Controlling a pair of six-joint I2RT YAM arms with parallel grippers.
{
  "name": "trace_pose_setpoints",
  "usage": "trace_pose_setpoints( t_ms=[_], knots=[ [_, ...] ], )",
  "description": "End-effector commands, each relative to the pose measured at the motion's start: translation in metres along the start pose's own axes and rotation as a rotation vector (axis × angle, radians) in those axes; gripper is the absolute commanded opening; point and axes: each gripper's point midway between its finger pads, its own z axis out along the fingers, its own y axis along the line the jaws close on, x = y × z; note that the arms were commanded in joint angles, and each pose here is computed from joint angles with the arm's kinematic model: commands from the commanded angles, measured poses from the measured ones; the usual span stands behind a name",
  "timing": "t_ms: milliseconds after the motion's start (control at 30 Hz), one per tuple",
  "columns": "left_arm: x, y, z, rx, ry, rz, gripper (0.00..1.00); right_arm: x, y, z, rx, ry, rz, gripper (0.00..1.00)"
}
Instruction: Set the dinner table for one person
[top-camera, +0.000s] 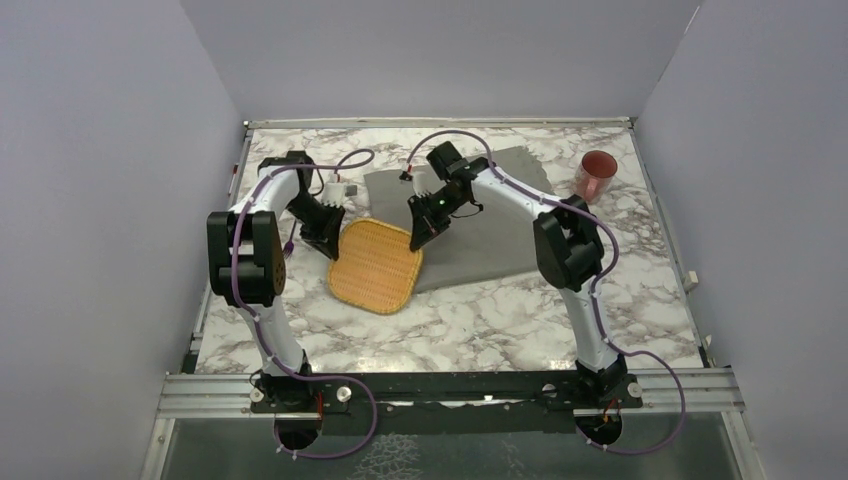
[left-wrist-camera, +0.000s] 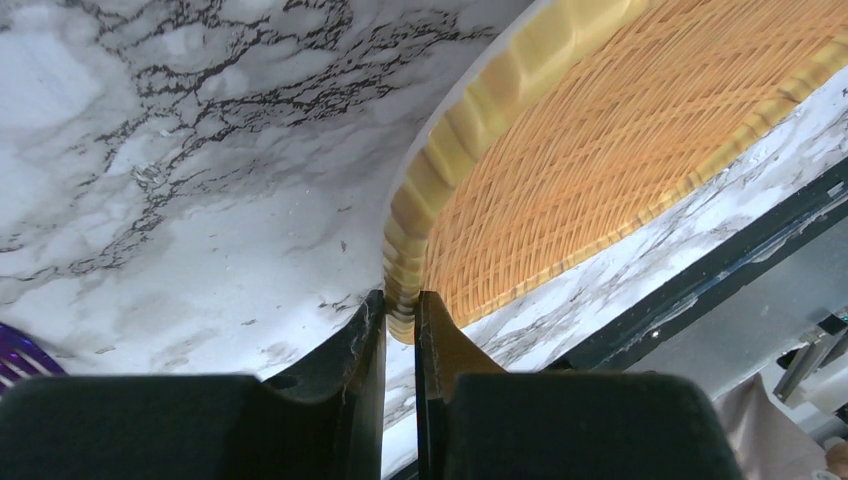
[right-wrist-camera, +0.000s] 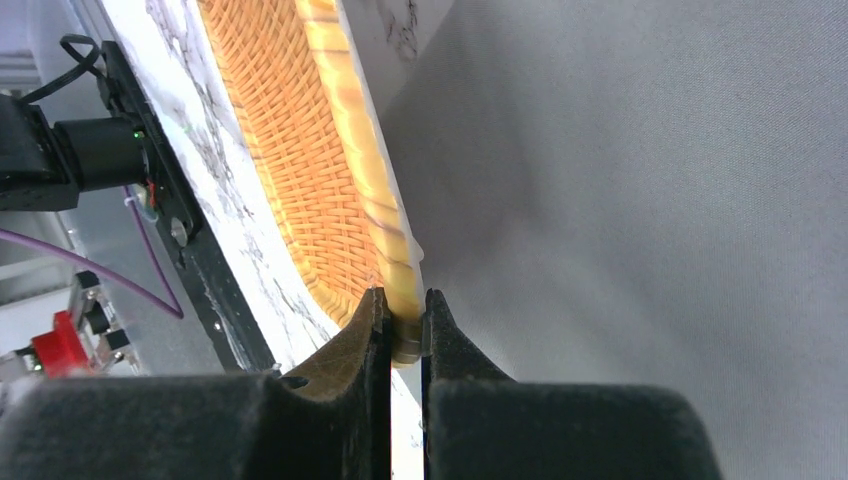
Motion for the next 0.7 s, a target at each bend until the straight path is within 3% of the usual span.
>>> trace_pose_setpoints(
  t_ms=[0, 367, 667],
  knots=[
    [-0.035, -0.047, -0.022, 0.104, -0.110, 0.108, 0.00, -0.024, 0.040, -0.018, -0.028, -0.059, -0.152, 0.00],
    [-0.042, -0.085, -0.038, 0.181, -0.094, 0.154, 0.00, -0.033, 0.051, -0.024, -0.047, -0.072, -0.150, 0.00],
    [-0.063, -0.105, -0.037, 0.223, -0.116, 0.187, 0.00, -0.051, 0.049, -0.045, 0.077, -0.141, -0.179, 0.00]
  ],
)
